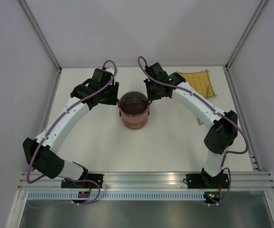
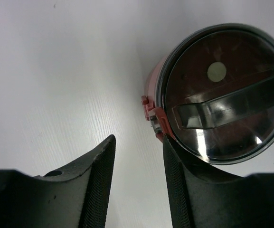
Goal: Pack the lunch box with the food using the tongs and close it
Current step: Close the fastener on the packing box.
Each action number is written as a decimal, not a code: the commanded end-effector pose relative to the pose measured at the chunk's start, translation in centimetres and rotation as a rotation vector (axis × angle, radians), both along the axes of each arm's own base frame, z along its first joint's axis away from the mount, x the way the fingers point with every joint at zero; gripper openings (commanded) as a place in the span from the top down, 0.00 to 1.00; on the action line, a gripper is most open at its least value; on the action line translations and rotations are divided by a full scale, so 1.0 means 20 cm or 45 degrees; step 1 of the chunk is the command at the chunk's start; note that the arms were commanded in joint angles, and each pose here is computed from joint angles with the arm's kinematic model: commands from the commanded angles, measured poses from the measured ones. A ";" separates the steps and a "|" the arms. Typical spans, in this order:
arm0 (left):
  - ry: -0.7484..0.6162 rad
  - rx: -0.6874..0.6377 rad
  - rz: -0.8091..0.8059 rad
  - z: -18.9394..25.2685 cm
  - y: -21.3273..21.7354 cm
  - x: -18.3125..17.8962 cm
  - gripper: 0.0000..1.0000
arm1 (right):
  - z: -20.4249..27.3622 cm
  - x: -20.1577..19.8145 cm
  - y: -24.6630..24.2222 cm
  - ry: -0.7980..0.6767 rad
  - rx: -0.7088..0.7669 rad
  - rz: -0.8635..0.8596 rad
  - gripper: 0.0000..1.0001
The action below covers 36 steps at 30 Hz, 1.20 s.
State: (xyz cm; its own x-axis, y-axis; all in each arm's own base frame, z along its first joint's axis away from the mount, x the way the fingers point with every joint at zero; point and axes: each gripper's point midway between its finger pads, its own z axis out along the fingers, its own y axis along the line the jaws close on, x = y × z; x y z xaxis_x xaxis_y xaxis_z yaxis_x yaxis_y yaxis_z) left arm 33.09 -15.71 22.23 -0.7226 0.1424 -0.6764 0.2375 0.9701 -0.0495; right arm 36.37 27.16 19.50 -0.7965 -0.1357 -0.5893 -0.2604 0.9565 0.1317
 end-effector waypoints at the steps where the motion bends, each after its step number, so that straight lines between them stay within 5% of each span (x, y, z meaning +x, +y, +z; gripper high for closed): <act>1: -0.118 -0.109 -0.012 0.21 -0.05 0.02 0.49 | -0.06 -0.05 -0.07 0.071 -0.068 -0.047 0.84; 16: -0.017 -0.068 -0.077 0.06 -0.15 0.03 0.50 | -0.05 -0.09 -0.08 0.103 -0.045 -0.097 0.87; 36: -0.040 0.078 0.015 -0.04 -0.06 0.11 0.72 | -0.06 -0.16 -0.11 0.168 -0.012 -0.173 0.96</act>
State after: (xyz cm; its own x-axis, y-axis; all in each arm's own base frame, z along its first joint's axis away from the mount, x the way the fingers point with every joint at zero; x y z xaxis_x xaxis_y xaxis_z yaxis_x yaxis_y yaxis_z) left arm 34.34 -16.56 21.01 -0.7283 0.1796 -0.6613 0.2271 0.9738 0.0143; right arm 35.65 26.77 19.38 -0.8311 -0.0059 -0.5560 -0.1374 0.9711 0.1950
